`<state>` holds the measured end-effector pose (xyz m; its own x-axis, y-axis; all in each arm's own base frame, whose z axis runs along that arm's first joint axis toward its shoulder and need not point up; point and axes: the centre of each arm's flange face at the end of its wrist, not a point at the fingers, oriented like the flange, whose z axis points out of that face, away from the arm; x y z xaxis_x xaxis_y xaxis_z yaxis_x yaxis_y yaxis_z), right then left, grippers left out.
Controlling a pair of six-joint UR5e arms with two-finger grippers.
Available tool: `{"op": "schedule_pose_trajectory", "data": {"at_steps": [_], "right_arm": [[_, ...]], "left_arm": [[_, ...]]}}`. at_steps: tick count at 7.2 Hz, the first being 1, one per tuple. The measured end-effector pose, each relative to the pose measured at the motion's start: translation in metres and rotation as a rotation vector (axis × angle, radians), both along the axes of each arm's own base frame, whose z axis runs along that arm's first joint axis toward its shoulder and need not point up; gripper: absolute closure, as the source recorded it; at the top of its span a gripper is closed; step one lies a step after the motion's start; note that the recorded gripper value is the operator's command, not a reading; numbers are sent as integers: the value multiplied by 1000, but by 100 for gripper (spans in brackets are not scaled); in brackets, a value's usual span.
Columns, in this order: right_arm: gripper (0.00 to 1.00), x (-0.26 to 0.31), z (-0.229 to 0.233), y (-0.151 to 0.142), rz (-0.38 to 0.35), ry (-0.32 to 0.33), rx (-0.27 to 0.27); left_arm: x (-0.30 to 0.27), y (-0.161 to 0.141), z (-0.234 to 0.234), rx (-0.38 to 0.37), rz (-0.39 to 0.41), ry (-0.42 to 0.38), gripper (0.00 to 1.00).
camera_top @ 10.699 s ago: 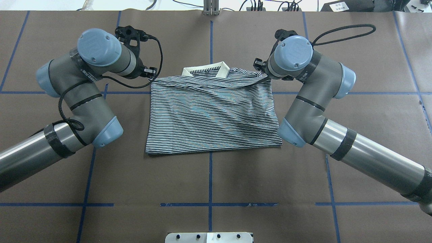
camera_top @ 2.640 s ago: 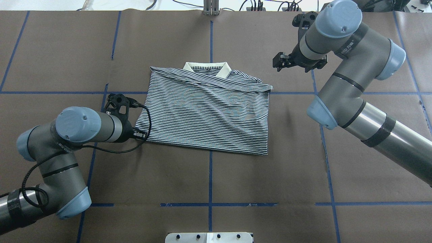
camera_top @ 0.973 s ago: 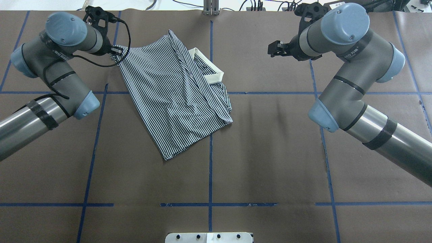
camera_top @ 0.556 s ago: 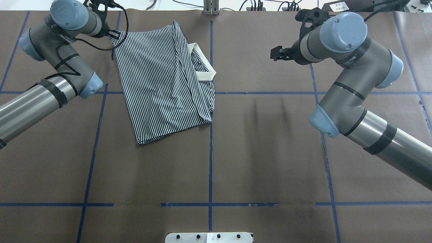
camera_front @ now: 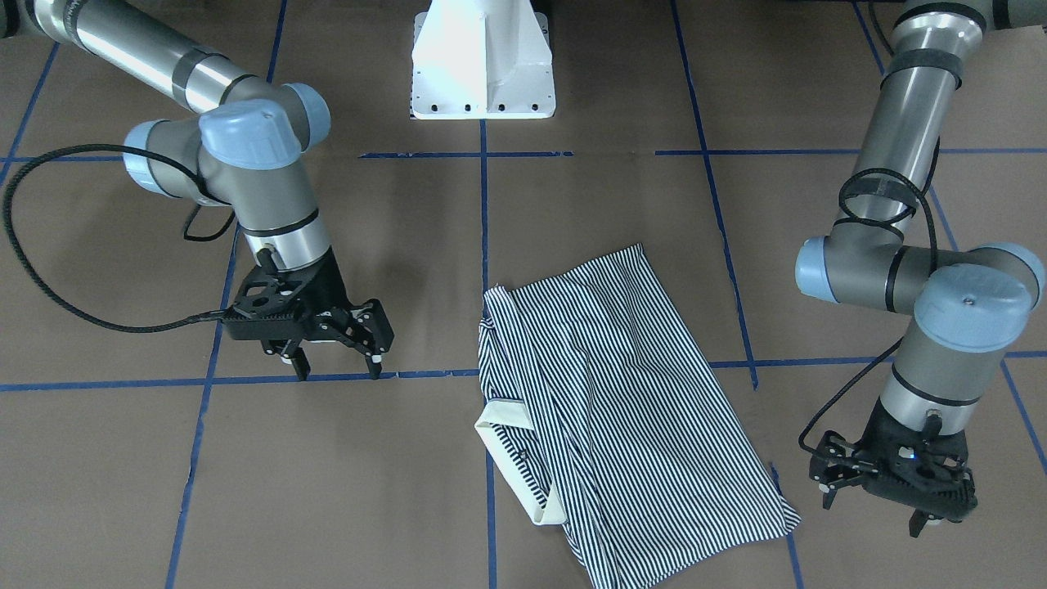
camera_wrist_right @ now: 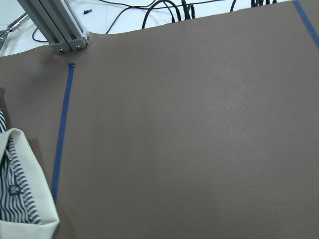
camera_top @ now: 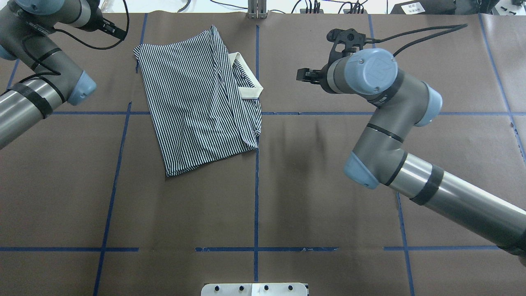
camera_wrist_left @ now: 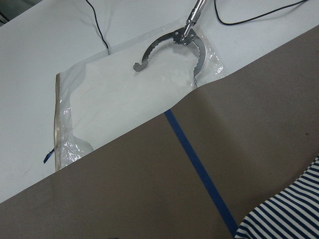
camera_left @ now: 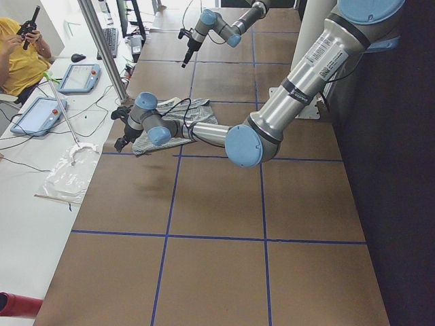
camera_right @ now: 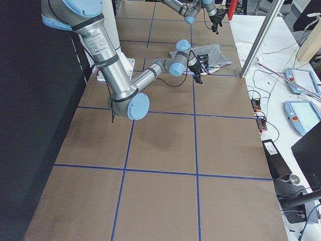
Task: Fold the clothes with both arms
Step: 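Move the right gripper in to the collar corner of the shirt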
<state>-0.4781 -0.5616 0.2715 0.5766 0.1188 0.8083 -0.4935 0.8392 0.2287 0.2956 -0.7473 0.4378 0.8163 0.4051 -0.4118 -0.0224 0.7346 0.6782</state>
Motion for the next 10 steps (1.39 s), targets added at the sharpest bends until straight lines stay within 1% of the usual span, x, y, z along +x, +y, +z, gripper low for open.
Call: {"op": "schedule_pose_trajectory", "data": {"at_steps": [1,2,3,4,7,9,10], "right_arm": [[16,-44,-17,-9,54,-19,-39],[18,-80,-34,-14,101,-36,-75],[23,-105,-49,-17,134,-51,-101],[27,-123,-60,-18,156,-57,-113],[29,-149,-68,-22,188,-75,-128],[29,-162,-62,-23,195,-65,-135],[32,-165,-57,-23,194,-58,-138]], "left_arm": [[-3,4,1,3,2,3,0],[-4,5,2,3,2,5,0],[-5,6,3,2,2,6,0],[-5,6,3,0,0,9,0],[-5,7,-1,-4,-11,23,0],[-6,8,-2,-2,-12,25,0],[-6,9,-2,-2,-12,26,0]]}}
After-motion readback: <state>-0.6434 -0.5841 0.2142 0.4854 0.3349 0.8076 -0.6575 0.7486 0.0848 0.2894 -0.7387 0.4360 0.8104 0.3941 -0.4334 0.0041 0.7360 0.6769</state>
